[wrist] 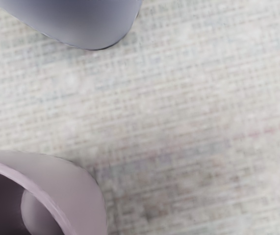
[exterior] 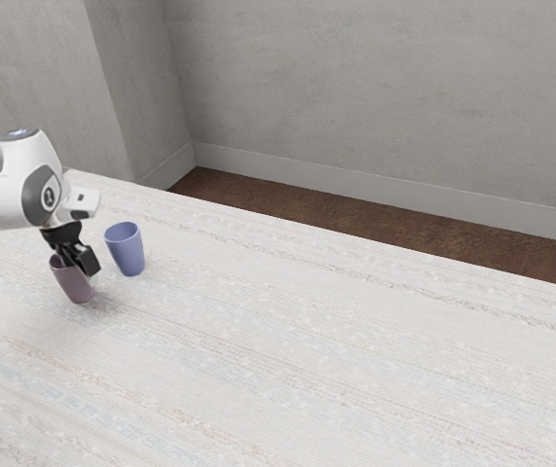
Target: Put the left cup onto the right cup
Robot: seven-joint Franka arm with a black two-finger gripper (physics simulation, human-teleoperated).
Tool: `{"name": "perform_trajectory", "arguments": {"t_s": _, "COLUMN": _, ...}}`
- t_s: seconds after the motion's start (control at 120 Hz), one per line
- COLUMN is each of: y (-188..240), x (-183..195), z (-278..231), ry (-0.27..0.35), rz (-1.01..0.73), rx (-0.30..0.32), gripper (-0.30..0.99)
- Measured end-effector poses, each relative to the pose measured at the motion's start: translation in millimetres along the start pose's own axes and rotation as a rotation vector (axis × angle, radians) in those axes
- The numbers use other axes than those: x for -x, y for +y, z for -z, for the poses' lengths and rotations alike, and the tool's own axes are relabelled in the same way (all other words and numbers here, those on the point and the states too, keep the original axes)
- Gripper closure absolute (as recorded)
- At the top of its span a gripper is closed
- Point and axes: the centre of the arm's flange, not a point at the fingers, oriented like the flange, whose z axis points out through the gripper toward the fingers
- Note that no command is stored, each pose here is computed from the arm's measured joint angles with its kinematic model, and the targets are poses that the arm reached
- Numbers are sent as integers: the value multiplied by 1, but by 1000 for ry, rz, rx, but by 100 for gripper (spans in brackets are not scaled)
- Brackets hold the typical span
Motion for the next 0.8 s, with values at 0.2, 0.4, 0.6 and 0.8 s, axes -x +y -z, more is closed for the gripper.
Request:
{"name": "perform_trajectory", "arguments": {"t_s": 0.2, "y": -1, "x": -1, "z": -1, "ry": 13, "rz": 8, "rx": 1, "gripper": 15}}
{"name": "perform_trajectory", "arguments": {"t_s": 0.4, "y": -7, "x": 4, "z": 1, "ry": 18, "rz": 19, "rx": -5, "gripper": 24}}
{"name": "perform_trajectory", "arguments": {"t_s": 0.6, "y": -13, "x": 9, "z": 2, "ry": 17, "rz": 29, "rx": -9, "gripper": 28}}
{"name": "perform_trajectory", "arguments": {"t_s": 0.8, "y": -14, "x": 9, "z": 4, "ry": 20, "rz": 28, "rx": -11, "gripper": 43}}
